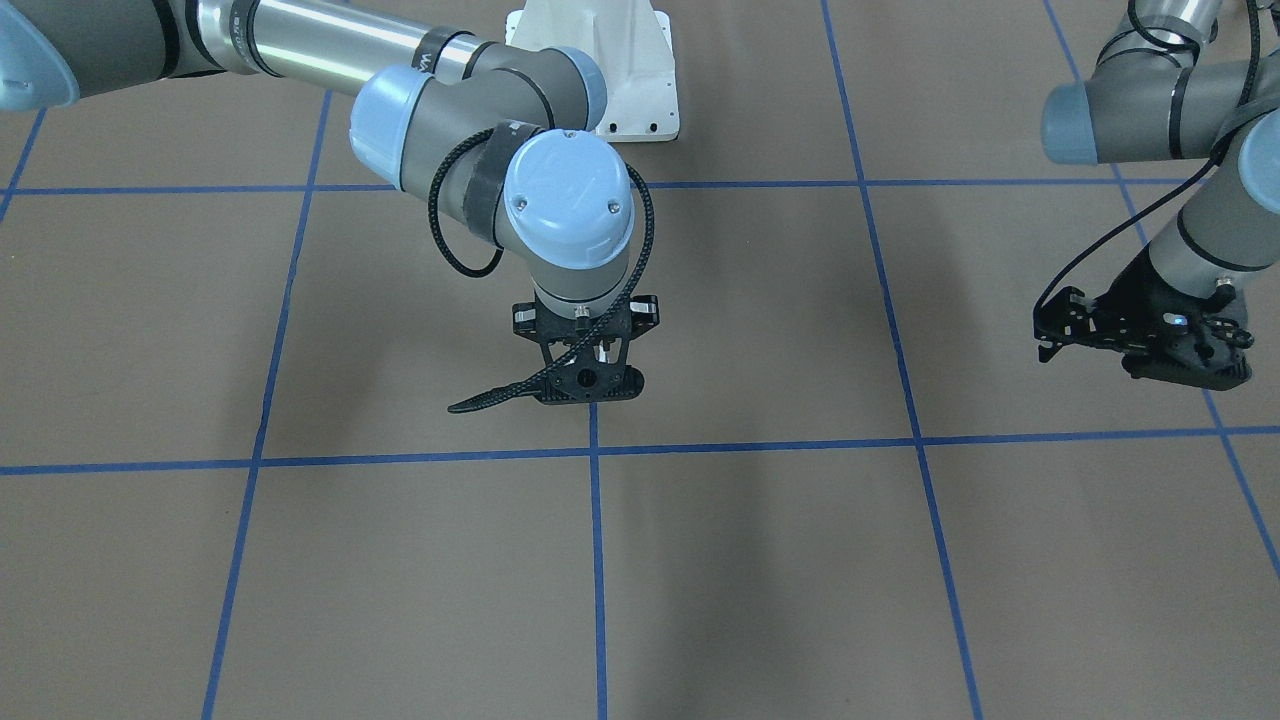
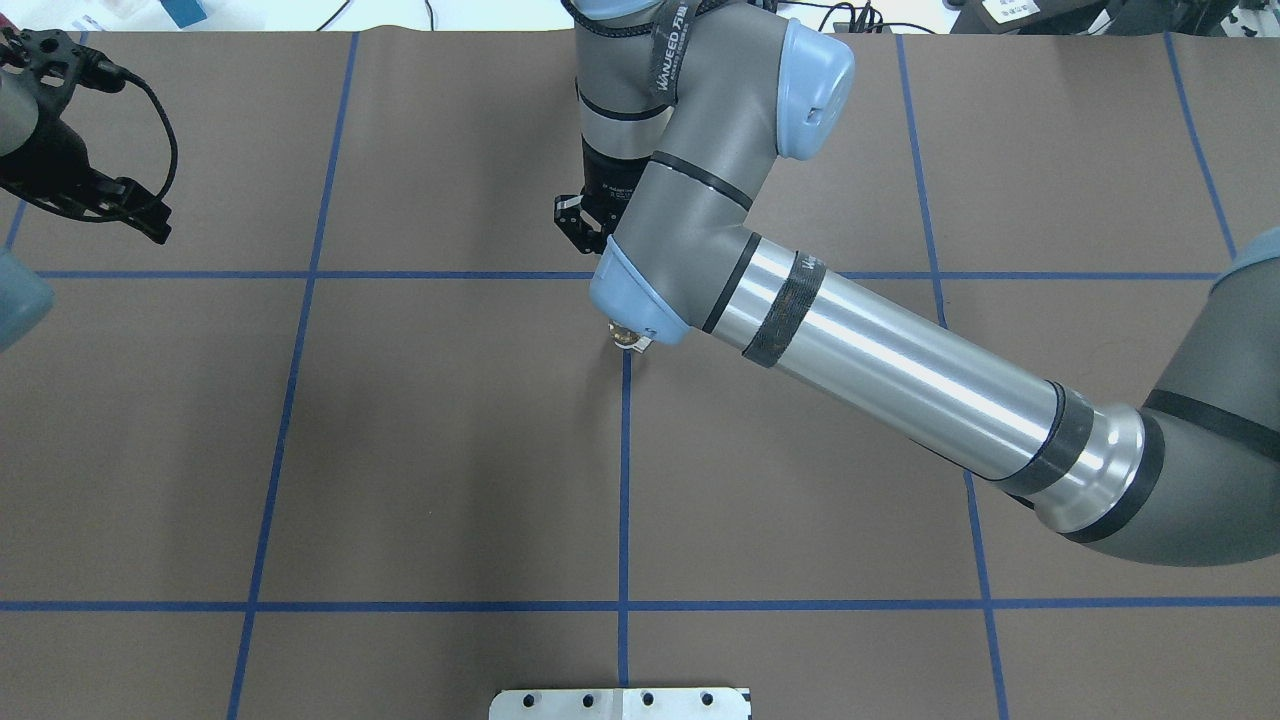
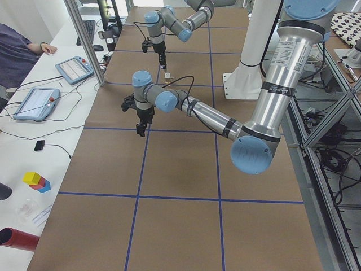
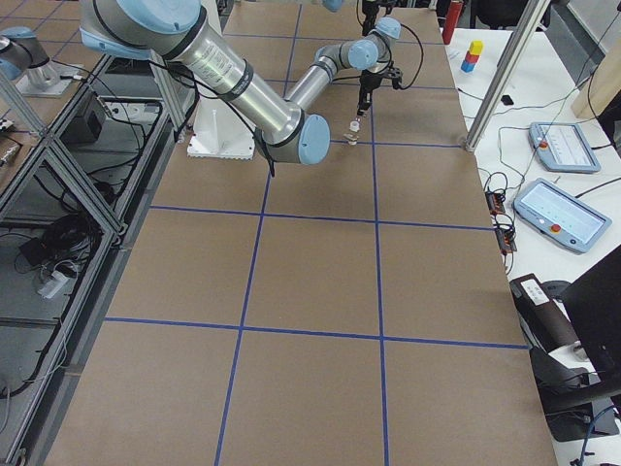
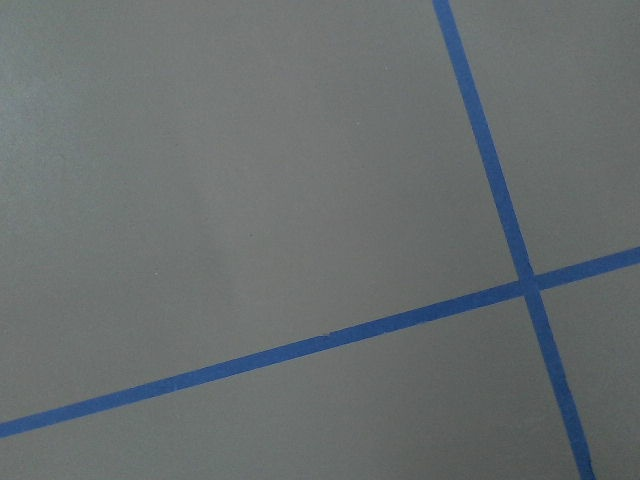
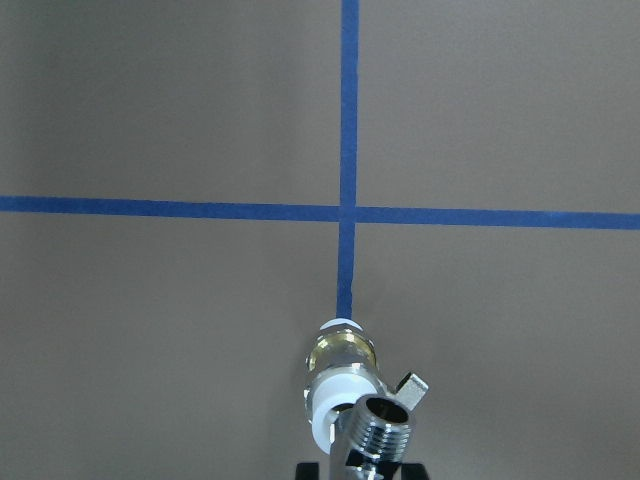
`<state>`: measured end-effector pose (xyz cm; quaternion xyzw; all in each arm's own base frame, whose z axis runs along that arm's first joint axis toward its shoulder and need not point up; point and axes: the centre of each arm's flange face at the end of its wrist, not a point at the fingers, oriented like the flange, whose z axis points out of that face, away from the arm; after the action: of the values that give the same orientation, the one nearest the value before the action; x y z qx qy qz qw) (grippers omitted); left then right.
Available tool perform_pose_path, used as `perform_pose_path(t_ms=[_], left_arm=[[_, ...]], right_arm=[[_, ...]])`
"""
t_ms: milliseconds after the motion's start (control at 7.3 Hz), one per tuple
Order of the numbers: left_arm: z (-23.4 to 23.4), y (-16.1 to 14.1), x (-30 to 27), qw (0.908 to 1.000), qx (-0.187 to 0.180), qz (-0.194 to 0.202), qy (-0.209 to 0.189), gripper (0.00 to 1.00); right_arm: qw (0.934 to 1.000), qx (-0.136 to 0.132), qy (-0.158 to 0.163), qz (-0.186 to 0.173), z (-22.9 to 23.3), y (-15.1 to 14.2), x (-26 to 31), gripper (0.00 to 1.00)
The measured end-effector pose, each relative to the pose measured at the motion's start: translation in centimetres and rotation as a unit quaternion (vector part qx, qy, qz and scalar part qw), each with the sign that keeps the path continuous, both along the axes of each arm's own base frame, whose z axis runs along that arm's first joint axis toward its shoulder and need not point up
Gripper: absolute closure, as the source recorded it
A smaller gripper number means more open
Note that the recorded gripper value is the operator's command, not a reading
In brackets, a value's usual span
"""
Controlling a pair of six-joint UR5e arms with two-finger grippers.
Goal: Assemble PPR valve and pipe with both arms
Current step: 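Lower and press the chrome fitting into the valve top with the right gripper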
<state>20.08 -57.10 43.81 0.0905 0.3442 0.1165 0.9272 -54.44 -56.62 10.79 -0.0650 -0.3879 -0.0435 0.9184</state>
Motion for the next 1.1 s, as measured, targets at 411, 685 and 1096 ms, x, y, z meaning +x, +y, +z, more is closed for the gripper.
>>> perform_pose_path(t_ms=[411, 685, 1096], left_arm=[[0.01, 0.00, 0.07, 1.0000, 0.000, 0.000, 0.000, 0.00], [0.01, 0.01, 0.08, 1.0000, -0.001, 0.000, 0.000, 0.00], [0.06, 0.01, 0.09, 1.0000, -0.001, 0.001, 0.000, 0.00]], right_arm=[[1.0000, 0.000, 0.001, -0.004, 0.72, 0.27, -0.41, 1.00], [1.0000, -0.001, 0.002, -0.006, 0.93, 0.43, -0.60, 1.00], [1.0000, -0.001, 0.002, -0.009, 1.02, 0.75, -0.93, 1.00]])
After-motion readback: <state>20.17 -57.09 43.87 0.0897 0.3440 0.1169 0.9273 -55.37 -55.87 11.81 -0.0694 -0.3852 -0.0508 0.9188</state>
